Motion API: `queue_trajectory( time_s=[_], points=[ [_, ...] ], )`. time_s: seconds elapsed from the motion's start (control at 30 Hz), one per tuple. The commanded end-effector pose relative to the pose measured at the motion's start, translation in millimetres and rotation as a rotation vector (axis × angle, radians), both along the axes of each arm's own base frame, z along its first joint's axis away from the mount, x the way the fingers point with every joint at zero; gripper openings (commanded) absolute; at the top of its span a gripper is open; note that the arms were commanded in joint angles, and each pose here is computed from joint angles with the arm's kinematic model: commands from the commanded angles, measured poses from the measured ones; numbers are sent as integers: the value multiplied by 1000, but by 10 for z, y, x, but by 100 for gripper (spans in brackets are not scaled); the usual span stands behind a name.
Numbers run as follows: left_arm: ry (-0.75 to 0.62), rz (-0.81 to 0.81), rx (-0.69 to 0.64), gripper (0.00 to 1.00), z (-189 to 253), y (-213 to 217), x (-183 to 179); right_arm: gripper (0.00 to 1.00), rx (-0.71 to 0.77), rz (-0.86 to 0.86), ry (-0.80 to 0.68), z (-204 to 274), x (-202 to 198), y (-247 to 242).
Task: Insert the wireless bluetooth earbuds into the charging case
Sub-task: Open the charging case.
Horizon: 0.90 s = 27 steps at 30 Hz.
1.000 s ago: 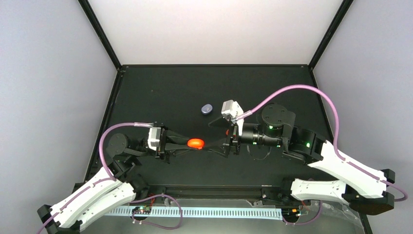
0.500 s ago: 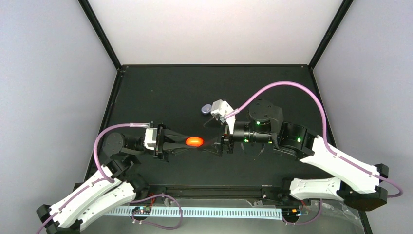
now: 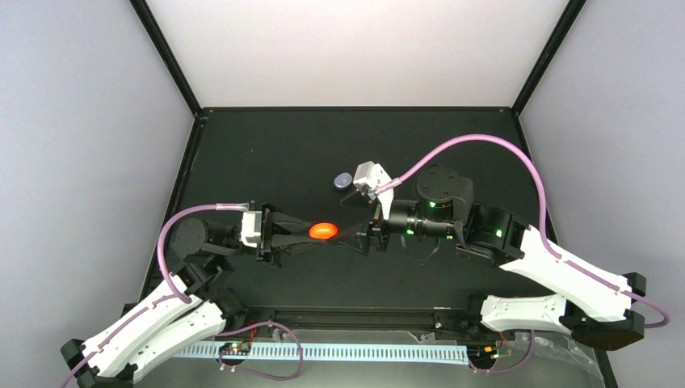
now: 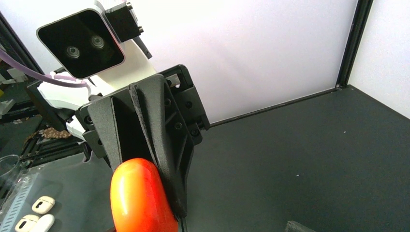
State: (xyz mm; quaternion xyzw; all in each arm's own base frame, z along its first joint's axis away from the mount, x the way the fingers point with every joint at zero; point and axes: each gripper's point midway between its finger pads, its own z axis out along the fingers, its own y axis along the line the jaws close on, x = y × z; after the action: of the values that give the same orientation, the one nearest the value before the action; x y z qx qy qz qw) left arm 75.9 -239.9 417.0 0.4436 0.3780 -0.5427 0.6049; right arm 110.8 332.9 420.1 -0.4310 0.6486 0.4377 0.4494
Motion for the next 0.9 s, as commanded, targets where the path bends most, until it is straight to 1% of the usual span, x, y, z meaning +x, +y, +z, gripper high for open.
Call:
queue_trajectory(
  time_s=[0.0, 0.47, 0.7, 0.8, 0.87],
  points=[
    [-52, -45, 10, 2, 63, 18, -125, 83, 105, -94, -35, 310, 139, -94],
    [-39, -46, 16, 2, 6, 27, -132, 83, 129, -118, -32, 351, 159, -139],
    [-6, -11, 18, 2, -34, 26, -62, 83, 161, -38, -33, 411, -4, -169],
    [10, 12, 15, 2, -73, 41, -32, 84, 181, -67, -36, 444, 12, -252],
    [19, 20, 14, 2, -96, 59, -31, 84, 192, -141, -36, 438, 109, -344]
  ],
)
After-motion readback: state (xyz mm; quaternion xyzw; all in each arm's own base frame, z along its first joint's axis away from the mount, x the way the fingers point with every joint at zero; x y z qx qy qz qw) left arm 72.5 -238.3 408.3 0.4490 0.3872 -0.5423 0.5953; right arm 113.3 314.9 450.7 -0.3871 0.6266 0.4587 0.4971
